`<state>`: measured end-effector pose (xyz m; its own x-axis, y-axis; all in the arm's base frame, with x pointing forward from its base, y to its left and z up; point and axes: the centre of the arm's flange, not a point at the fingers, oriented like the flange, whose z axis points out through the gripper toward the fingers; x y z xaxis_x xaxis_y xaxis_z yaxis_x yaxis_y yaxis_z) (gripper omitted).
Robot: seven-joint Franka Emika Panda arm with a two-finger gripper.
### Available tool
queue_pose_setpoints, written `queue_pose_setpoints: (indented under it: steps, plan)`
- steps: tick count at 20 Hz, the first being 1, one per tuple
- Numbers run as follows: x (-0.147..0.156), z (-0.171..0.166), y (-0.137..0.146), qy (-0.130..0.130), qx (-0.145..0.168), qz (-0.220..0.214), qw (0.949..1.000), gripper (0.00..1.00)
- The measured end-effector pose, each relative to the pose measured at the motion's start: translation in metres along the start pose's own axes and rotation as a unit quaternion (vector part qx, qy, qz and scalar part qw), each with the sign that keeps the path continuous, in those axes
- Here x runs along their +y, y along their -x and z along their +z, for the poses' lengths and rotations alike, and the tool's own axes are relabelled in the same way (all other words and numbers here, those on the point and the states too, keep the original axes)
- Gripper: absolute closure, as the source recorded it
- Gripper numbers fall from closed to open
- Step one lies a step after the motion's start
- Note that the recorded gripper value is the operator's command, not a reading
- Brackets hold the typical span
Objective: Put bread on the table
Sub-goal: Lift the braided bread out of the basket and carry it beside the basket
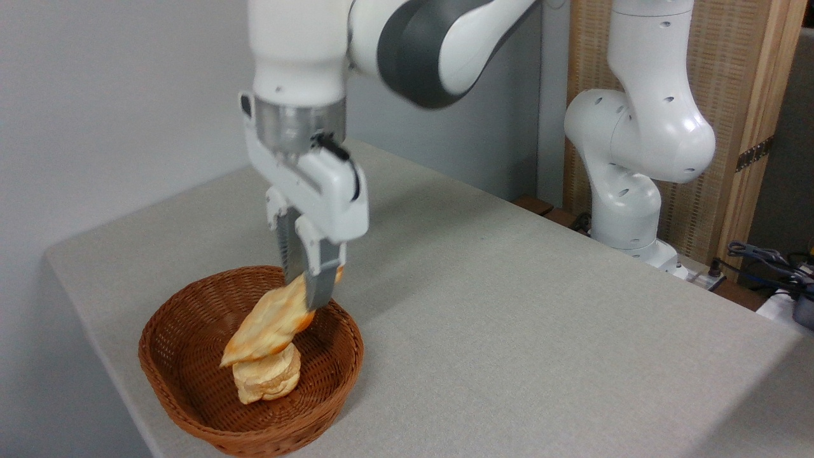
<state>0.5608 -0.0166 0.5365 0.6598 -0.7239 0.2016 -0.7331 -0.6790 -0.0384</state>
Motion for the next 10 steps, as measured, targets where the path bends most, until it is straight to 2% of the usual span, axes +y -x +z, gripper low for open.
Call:
queue_pose_setpoints:
  steps: [2,5,8,10]
  plan:
    - [0.001,-0.021,0.015,0.008,-0.004,-0.009,0.9999,0.59]
    - [0.010,-0.041,0.036,0.038,-0.025,-0.017,0.9988,0.57]
    - [0.016,-0.036,0.054,0.086,-0.063,-0.025,0.9940,0.57]
    - [0.018,-0.030,0.063,0.108,-0.081,-0.031,0.9903,0.57]
